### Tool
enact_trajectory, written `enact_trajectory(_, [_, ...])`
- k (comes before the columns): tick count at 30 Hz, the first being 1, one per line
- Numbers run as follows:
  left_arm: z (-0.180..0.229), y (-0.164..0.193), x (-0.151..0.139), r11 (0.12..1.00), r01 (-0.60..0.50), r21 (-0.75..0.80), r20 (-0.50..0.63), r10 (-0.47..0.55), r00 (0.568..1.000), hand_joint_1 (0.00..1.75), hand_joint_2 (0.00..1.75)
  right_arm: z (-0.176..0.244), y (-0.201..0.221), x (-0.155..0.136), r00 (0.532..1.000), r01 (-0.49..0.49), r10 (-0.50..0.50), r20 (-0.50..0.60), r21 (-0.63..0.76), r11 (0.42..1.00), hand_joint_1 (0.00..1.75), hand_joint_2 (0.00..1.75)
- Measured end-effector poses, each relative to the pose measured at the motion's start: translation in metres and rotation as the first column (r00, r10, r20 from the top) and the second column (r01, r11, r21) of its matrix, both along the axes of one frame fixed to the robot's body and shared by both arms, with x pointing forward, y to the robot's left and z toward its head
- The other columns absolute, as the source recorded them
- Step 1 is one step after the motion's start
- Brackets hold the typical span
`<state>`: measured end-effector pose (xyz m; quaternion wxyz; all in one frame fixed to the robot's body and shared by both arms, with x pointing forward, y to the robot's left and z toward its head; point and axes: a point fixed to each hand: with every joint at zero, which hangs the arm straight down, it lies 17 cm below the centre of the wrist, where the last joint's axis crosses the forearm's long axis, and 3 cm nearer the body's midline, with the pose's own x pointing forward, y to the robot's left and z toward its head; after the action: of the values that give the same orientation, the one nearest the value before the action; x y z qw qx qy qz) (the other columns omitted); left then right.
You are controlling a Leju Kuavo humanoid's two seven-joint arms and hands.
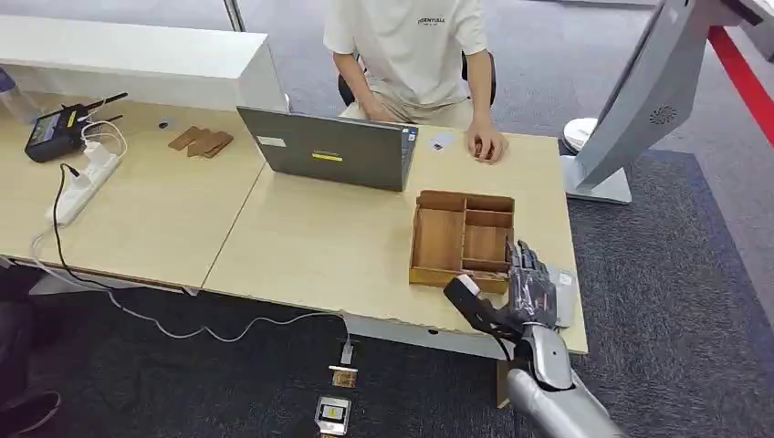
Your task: Pass the card to the sensor for recognition and then transmit it.
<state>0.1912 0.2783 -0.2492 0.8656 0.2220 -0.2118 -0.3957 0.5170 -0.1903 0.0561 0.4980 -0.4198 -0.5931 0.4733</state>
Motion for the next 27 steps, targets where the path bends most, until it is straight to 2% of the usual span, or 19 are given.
enact_trajectory(11, [0.001,-0.003,0.004,1.0,0.014,-0.006,0.0,-0.014,1.0,0.0,0.0,0.02,0.036,-0.002,0.997,-0.067,0.066,0.024,0.024,0.997,0.0,1.75])
enact_trajectory(27, [0.001,-0.004,0.004,1.0,0.017,-0.008,0.001,-0.017,1.0,0.0,0.0,0.015,0.032,-0.002,0.999,-0.049,0.049,-0.002,0.024,0.999,0.0,1.75])
